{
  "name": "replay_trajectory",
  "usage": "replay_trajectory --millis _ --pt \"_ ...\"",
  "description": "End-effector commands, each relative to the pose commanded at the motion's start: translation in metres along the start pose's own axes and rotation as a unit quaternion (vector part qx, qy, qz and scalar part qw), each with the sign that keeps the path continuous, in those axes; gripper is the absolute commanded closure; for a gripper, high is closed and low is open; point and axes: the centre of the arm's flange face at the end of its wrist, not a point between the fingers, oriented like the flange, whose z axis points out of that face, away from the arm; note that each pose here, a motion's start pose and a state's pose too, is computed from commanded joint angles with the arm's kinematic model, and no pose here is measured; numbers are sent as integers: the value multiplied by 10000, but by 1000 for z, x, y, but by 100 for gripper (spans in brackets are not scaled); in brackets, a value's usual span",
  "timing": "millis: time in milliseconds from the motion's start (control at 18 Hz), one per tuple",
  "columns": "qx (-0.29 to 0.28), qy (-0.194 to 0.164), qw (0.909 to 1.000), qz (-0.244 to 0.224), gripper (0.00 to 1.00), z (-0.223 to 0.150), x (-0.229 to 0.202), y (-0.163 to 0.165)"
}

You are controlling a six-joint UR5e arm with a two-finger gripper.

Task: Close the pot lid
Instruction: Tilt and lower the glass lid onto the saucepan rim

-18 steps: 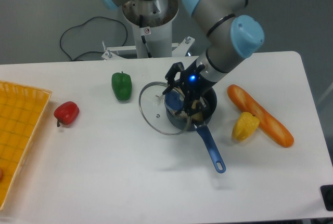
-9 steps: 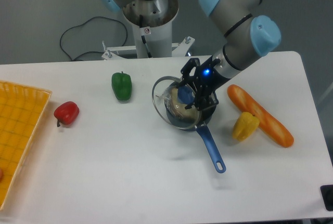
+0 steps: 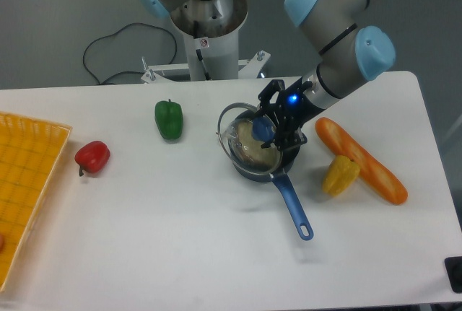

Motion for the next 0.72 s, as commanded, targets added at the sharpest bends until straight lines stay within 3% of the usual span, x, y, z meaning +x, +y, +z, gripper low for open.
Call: replay_trajectory --millis 278,722 --pt "-2 31 9995 318 44 4 1 -5" --pt "89 121 9998 153 44 11 12 9"
